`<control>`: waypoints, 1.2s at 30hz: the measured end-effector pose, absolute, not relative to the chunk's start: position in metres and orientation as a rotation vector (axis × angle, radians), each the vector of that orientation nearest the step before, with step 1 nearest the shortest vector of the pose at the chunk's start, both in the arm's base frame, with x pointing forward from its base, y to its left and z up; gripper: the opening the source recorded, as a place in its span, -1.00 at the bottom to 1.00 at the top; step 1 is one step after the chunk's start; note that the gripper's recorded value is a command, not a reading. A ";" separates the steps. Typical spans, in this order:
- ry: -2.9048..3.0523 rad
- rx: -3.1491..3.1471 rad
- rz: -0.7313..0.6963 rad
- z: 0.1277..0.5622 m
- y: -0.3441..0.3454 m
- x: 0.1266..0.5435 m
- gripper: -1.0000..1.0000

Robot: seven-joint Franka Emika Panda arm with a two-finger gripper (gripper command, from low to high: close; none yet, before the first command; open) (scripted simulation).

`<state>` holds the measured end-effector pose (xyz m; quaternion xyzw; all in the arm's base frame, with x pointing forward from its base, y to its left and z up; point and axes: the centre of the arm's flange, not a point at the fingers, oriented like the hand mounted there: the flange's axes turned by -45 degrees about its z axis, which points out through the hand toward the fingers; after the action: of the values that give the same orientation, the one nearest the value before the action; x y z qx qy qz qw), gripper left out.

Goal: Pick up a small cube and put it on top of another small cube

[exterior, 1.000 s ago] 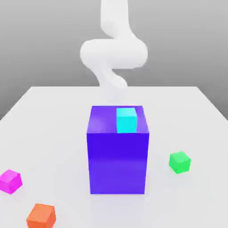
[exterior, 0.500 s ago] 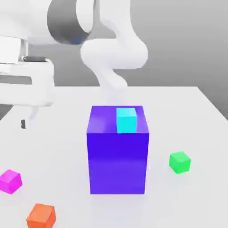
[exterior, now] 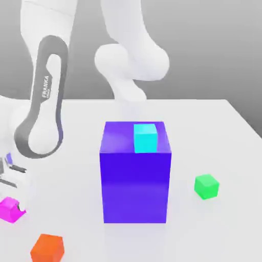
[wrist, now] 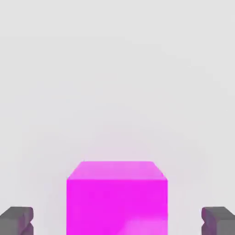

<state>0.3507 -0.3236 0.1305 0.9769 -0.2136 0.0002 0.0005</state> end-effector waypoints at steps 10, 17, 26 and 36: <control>-0.670 3.069 -0.001 0.175 -0.324 0.351 -1.00; -0.332 3.169 0.100 0.219 -0.193 0.429 -1.00; 0.411 3.227 0.125 0.256 0.100 0.420 -1.00; 0.742 3.060 0.012 0.239 0.229 0.265 -1.00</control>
<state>0.2647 0.2293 0.2391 0.9718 0.2356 0.0037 -0.0033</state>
